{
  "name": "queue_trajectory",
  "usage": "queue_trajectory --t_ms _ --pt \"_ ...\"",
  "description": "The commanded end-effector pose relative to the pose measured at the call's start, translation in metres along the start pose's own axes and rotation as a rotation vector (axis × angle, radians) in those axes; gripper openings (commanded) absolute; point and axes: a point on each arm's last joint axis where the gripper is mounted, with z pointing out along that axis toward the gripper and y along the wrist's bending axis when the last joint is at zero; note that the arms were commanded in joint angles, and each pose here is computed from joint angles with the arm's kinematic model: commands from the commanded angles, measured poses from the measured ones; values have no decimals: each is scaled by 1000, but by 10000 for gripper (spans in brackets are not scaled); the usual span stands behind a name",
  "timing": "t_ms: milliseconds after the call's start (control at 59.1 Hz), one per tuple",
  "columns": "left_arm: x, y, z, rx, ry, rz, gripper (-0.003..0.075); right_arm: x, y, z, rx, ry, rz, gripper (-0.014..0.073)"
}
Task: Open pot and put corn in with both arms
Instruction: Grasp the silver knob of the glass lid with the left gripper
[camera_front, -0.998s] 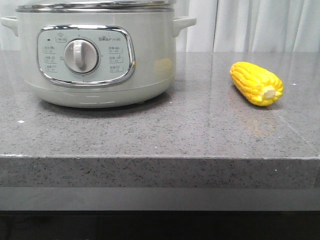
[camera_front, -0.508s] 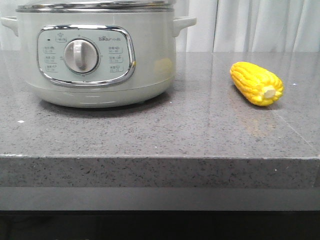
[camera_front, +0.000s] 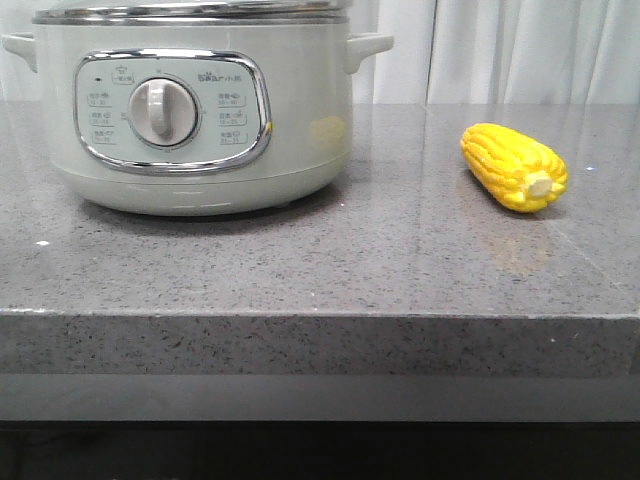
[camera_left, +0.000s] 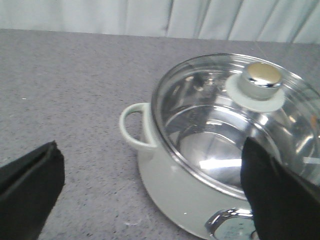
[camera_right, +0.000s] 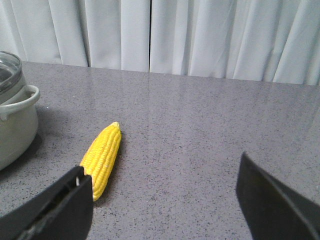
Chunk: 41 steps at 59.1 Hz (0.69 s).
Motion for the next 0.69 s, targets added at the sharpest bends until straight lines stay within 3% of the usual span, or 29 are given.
queue_trajectory --t_ms 0,305,677 --pt "-32 -15 12 70 -44 1 692 -16 -2 0 18 -89 -11 602" --pt "-79 -64 70 250 57 21 692 -16 -2 0 19 -91 -11 602" --pt "-100 -75 130 260 101 18 692 -16 -2 0 19 -92 -11 602"
